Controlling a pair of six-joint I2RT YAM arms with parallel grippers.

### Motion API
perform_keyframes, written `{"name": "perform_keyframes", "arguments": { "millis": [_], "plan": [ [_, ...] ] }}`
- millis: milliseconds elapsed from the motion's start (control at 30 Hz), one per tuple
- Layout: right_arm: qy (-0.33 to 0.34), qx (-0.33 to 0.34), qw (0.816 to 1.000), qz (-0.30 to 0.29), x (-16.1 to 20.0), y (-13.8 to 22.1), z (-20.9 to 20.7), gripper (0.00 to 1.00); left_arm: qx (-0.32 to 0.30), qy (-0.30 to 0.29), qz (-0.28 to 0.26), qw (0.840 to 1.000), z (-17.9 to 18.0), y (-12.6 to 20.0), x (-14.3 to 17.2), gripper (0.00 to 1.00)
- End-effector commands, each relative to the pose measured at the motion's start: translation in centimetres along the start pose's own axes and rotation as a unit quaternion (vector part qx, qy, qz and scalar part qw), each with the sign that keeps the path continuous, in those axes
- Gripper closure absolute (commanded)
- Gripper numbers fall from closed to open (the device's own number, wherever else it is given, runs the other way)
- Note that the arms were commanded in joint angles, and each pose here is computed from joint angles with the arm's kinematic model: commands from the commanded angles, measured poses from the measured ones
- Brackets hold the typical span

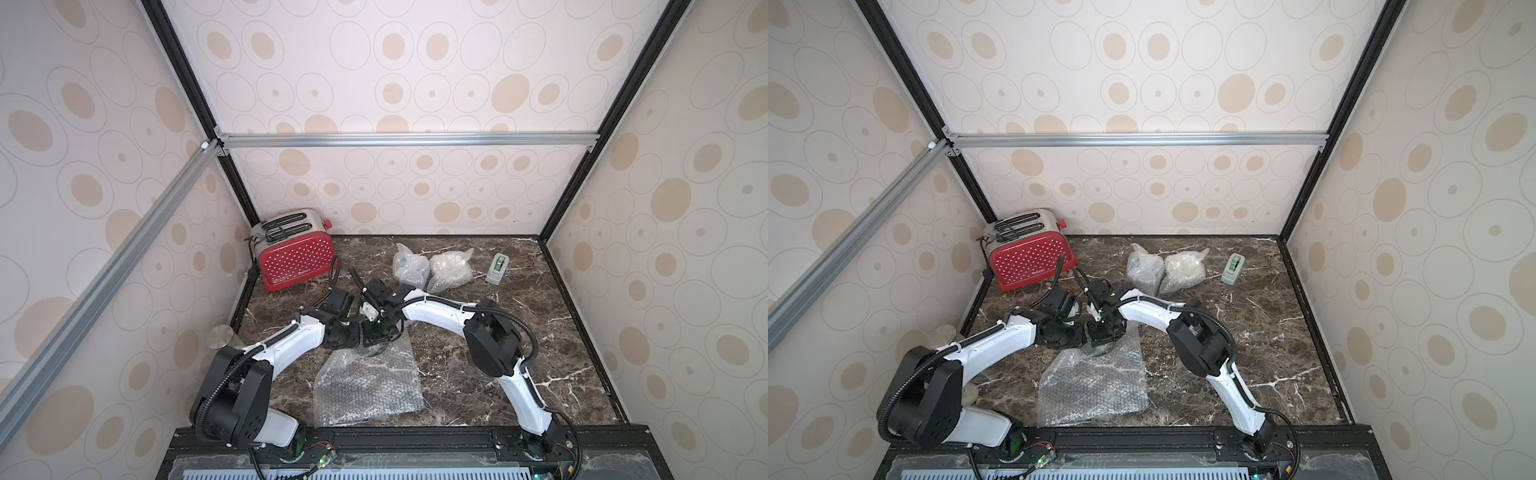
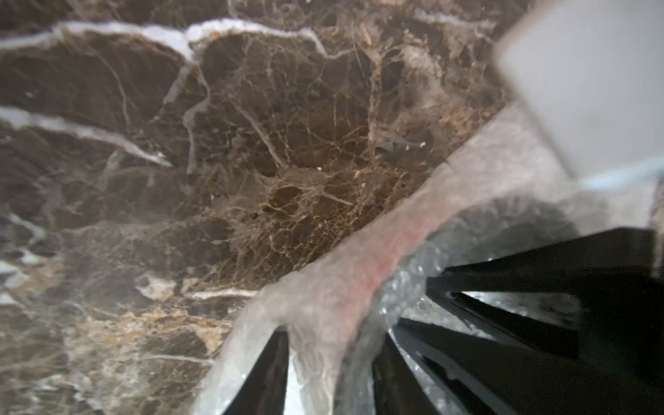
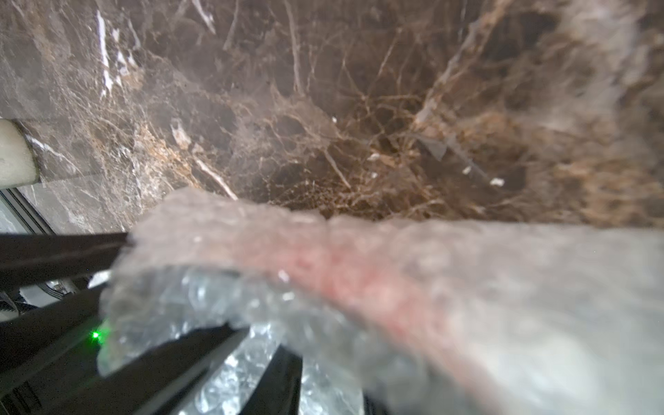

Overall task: Wrap bowls in bubble wrap
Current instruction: Wrap the bowl in bubble wrap.

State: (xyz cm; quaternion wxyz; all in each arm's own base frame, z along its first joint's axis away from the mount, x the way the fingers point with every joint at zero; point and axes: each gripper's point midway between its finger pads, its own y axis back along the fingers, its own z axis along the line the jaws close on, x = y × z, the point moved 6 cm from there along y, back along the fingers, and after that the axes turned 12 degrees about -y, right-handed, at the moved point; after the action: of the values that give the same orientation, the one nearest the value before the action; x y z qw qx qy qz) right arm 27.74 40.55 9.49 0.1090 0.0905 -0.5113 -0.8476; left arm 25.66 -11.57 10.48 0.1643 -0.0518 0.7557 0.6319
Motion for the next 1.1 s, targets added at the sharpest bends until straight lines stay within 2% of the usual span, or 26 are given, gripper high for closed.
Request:
{"name": "perform_keyframes", "arguments": {
  "millis": [0, 167, 367, 500, 600, 700, 1067],
  "plan": [
    [-0.003, 0.004, 1.0, -0.015, 0.2, 1.7, 0.2, 0.69, -0.024, -0.001, 0.011, 1.0, 0.7, -0.4, 0.8, 0.71],
    [0.0, -0.03, 0.999, -0.039, -0.2, 4.5, 1.1, 0.67, -0.043, -0.005, -0.004, 0.999, 1.0, 0.8, 0.6, 0.74],
    [-0.015, -0.076, 0.993, -0.088, -0.6, 10.5, 0.6, 0.64, -0.047, -0.01, -0.009, 0.999, 0.8, 1.4, 0.1, 0.74],
    [-0.083, -0.081, 0.983, -0.141, -1.3, 14.3, -4.7, 0.61, -0.049, -0.02, -0.01, 0.999, 0.1, 1.3, -0.2, 0.74],
    [-0.159, -0.101, 0.967, -0.169, -1.8, 15.1, -9.9, 0.6, -0.048, -0.026, -0.011, 0.998, -0.4, 1.2, -0.4, 0.74],
    [-0.209, -0.131, 0.955, -0.166, -1.9, 14.3, -13.3, 0.59, -0.049, -0.031, -0.008, 0.998, -0.6, 0.9, -0.5, 0.74],
    [-0.243, -0.141, 0.95, -0.136, -3.7, 9.2, -15.7, 0.52, -0.051, -0.031, -0.006, 0.998, -0.8, 1.0, -0.4, 0.74]
  ]
}}
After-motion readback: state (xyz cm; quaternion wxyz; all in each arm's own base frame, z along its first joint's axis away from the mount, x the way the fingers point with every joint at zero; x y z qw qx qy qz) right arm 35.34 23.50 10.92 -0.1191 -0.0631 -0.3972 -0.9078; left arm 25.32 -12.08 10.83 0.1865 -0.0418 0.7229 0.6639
